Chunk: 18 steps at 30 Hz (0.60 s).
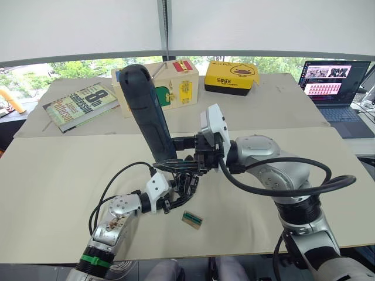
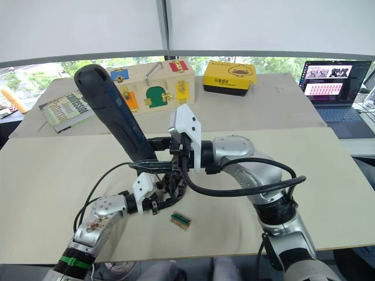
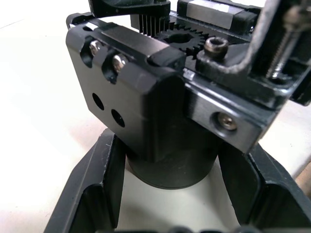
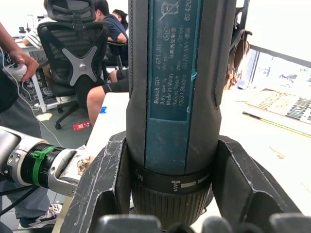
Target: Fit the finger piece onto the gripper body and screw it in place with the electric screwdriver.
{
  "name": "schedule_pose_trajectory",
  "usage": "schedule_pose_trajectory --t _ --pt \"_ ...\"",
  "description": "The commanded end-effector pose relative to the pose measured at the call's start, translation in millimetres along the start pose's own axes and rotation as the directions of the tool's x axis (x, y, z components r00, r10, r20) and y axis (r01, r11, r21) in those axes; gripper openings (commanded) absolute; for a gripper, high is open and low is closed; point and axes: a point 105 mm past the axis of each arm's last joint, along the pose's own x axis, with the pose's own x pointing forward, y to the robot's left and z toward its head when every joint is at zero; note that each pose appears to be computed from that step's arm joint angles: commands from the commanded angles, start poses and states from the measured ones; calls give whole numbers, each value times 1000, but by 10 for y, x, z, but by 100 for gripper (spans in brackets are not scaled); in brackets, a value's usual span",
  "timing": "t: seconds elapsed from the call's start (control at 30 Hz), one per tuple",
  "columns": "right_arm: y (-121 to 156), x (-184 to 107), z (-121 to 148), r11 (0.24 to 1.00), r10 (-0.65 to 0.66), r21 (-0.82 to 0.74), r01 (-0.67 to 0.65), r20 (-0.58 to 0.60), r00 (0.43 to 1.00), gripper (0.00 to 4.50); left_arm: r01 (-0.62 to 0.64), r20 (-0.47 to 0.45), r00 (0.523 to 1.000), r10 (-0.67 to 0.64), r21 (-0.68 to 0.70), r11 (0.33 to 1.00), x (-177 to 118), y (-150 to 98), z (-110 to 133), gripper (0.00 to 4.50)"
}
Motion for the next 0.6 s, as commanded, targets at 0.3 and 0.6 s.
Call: schedule_pose_trajectory --t 0.3,0.6 --pt "33 14 99 1000 4 -1 -4 65 998 190 29 -68 997 -34 -77 997 13 -131 -220 227" --pt "9 -1 52 1000 -11 11 10 59 998 190 28 -69 997 -34 -78 997 12 -130 -222 227"
